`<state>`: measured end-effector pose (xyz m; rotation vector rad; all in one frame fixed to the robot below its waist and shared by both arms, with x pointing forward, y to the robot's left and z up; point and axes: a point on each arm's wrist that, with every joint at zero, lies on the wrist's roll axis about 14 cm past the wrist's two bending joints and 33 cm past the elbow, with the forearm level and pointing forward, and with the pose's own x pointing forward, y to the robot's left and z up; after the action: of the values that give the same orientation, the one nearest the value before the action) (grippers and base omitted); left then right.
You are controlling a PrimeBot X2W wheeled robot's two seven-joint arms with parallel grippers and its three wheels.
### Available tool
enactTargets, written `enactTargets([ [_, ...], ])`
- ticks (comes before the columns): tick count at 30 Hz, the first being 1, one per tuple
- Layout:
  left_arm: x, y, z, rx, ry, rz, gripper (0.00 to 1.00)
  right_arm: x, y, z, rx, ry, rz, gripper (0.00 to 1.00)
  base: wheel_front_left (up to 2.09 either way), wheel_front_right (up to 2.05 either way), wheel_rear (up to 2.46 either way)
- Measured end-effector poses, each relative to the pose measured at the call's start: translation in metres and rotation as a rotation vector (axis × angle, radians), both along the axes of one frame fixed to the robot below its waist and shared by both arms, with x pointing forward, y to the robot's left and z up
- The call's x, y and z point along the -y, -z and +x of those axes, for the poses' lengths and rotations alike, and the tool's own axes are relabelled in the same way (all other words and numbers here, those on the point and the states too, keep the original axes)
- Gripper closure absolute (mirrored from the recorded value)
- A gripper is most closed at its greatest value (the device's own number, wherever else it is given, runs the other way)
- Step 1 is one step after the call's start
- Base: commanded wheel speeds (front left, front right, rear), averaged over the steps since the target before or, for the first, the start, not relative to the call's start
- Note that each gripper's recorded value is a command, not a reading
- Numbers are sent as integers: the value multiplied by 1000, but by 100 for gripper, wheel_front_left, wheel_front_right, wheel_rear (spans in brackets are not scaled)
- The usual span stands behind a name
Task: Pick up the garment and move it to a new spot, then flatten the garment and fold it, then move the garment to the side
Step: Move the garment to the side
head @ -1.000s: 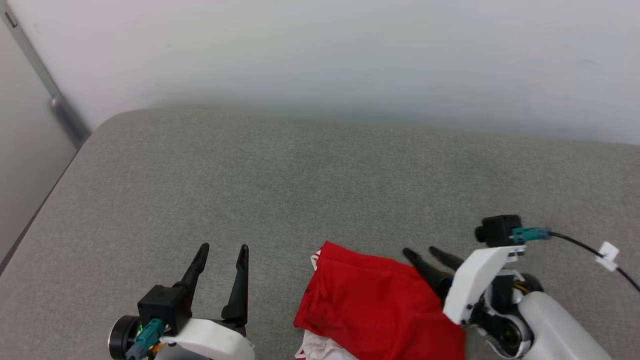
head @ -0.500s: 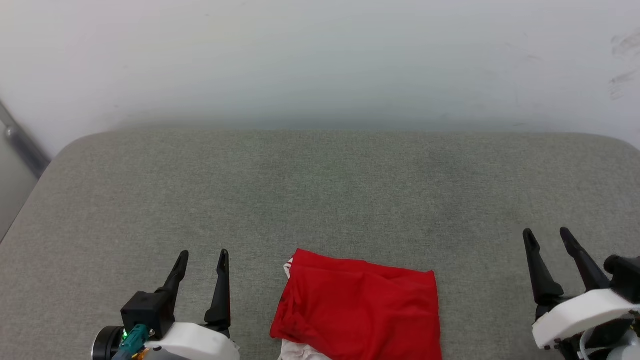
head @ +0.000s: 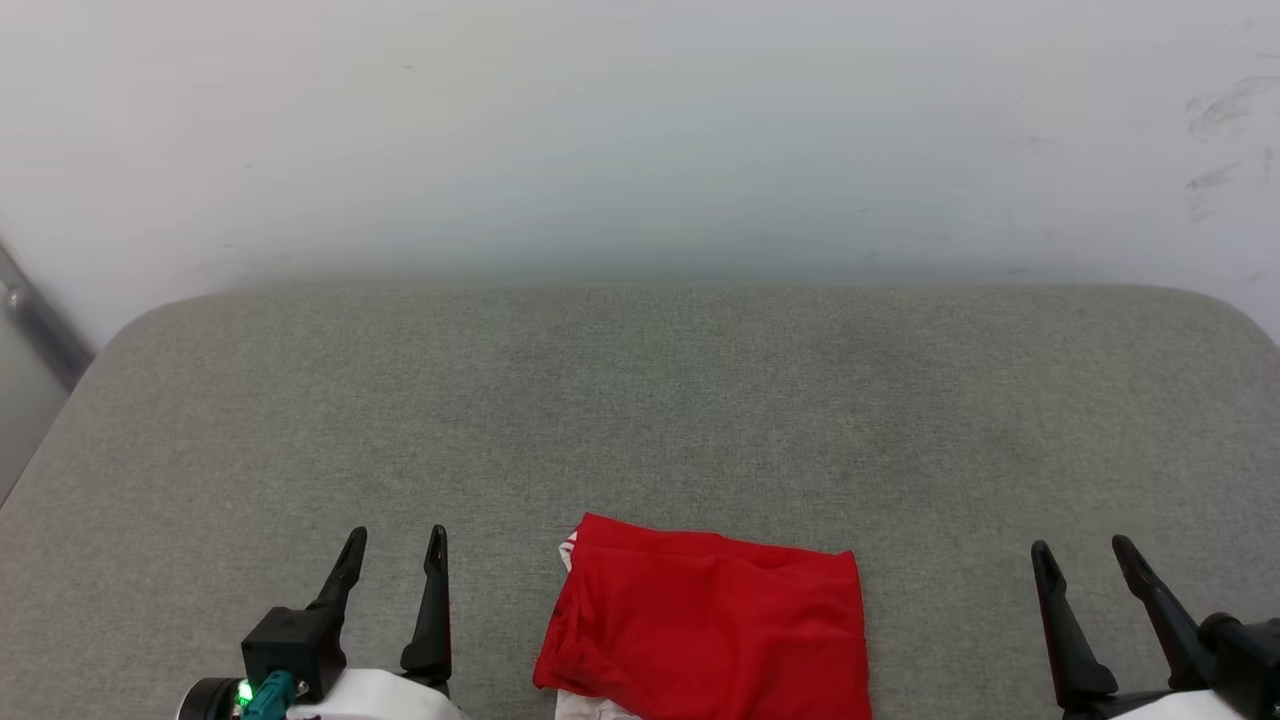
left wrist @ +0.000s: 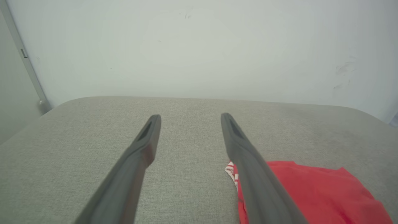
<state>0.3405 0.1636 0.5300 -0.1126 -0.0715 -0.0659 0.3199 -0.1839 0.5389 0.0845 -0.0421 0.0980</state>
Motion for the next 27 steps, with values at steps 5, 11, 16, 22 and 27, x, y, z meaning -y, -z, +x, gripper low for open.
enactTargets([
  [5,2,5,0,-14,12,8,0,3,-4,-4,0,21,7,0,0,0,0],
  [11,4,7,3,-19,15,10,0,5,-8,-3,-1,34,8,0,0,0,0],
  [16,0,8,5,-20,5,9,0,15,-2,-2,-39,65,43,0,0,0,0],
  [22,-5,3,7,-7,-31,-13,0,52,34,-1,-221,162,171,0,0,0,0],
  [27,-11,1,6,4,-56,-17,0,69,75,9,-433,189,308,0,0,0,0],
])
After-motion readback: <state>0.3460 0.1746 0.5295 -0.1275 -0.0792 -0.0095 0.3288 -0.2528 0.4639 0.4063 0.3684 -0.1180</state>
